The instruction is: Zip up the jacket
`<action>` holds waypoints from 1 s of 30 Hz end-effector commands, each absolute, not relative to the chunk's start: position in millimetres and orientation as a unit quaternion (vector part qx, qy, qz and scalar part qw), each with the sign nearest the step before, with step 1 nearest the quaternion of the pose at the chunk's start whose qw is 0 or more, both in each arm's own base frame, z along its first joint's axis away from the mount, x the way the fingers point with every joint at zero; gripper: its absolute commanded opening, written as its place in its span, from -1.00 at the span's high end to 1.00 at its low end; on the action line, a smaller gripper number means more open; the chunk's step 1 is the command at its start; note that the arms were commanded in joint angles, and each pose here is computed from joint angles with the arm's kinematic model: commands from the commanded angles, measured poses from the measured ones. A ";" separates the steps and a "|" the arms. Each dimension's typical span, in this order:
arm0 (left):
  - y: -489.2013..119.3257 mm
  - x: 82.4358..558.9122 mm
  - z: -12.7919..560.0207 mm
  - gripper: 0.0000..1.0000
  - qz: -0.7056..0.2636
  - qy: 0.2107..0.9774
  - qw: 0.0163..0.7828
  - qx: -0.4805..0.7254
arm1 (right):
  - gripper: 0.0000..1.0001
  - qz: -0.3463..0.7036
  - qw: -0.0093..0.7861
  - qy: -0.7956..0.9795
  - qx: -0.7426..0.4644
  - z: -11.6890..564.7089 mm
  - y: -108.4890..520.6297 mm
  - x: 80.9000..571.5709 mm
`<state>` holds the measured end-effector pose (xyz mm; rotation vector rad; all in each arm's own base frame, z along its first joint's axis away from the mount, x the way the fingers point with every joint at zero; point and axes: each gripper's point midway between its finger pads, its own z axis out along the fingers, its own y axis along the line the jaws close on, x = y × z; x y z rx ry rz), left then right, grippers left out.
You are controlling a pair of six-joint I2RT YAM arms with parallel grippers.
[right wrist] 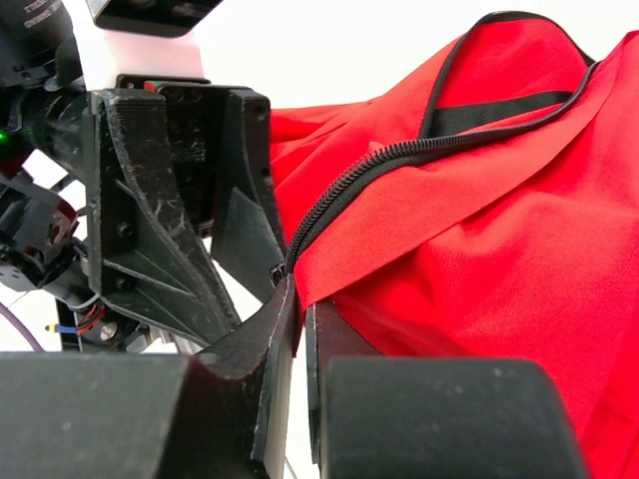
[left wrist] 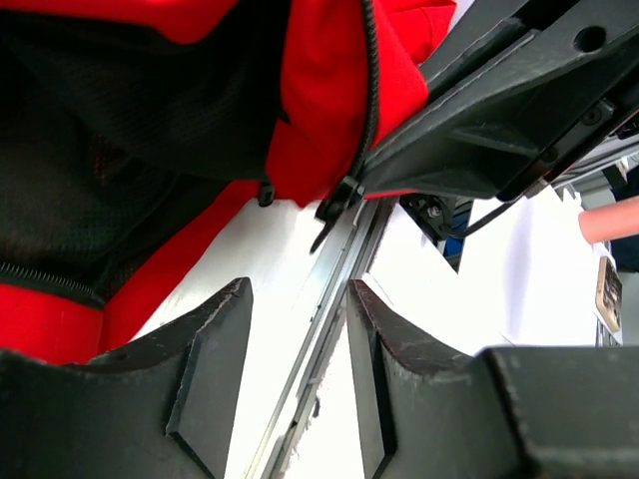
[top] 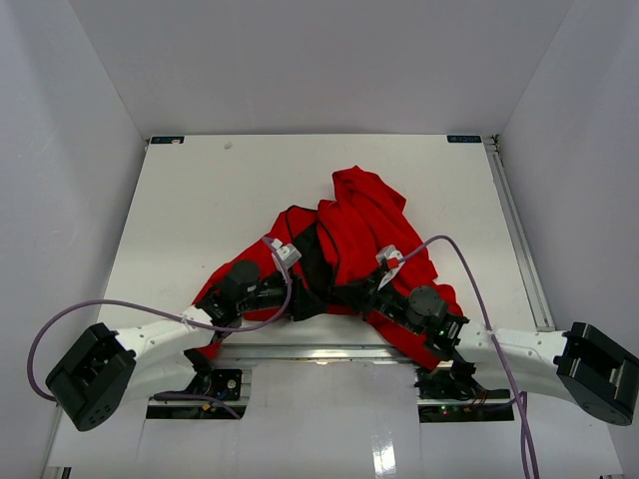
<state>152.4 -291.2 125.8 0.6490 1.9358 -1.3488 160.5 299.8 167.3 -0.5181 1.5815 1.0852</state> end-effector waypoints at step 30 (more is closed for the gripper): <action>-204.5 225.1 41.4 -0.32 -0.156 0.942 0.272 -0.123 | 0.84 0.396 0.605 0.665 -0.186 177.9 259.0 173.4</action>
